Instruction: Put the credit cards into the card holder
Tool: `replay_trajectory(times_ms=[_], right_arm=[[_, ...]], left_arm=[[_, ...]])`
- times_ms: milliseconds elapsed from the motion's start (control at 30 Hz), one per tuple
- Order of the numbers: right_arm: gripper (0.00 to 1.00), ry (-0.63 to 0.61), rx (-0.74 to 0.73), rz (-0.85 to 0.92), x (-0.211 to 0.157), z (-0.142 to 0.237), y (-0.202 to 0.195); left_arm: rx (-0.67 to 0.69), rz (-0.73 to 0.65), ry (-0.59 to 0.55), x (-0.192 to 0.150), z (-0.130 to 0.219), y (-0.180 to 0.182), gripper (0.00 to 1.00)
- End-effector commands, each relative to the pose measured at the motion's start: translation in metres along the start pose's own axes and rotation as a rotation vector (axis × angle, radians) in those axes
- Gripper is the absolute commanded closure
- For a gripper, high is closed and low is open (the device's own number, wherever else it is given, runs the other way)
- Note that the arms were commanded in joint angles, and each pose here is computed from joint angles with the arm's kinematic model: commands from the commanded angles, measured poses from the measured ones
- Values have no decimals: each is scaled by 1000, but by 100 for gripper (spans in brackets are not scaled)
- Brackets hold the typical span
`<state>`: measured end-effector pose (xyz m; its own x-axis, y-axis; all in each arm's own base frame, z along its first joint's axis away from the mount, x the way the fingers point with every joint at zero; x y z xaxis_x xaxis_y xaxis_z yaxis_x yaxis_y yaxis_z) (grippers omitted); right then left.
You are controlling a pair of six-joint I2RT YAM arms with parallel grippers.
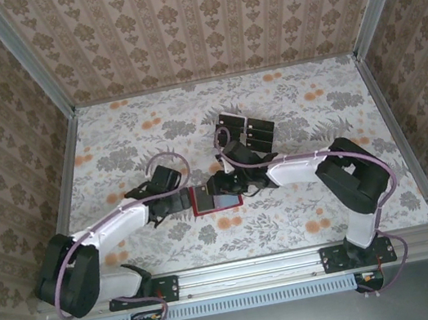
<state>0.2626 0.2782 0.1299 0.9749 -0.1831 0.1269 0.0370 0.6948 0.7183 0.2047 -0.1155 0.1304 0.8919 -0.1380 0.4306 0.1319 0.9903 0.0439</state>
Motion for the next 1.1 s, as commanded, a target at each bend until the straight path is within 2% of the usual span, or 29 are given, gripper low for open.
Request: replay_trajectory(times_ms=[0, 133, 300, 567, 1067], right_arm=[[62, -28, -42, 32, 4, 10, 7], [80, -26, -97, 41, 6, 6, 6], [91, -13, -141, 63, 7, -4, 8], [96, -12, -178, 69, 9, -15, 3], [96, 23, -178, 66, 10, -33, 2]], left_arm=[[11, 18, 15, 7, 3, 5, 0], [19, 10, 46, 9, -6, 3, 0], [32, 2, 78, 10, -16, 0, 0], [41, 0, 97, 9, -25, -2, 0], [32, -10, 109, 7, -33, -4, 0]])
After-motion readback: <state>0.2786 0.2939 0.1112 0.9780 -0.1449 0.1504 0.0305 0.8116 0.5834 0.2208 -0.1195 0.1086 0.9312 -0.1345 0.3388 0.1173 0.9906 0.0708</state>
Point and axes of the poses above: each hand's point on the last joint's axis, 136 mm out from that joint toward the fingers, its own z axis back along the fingers, its own y axis along the line the jaws close on, x = y × z, the point moved 10 cm from there along z, back along the fingers, and after that the axes turned 11 degrees about -z, right-handed, at the moved point
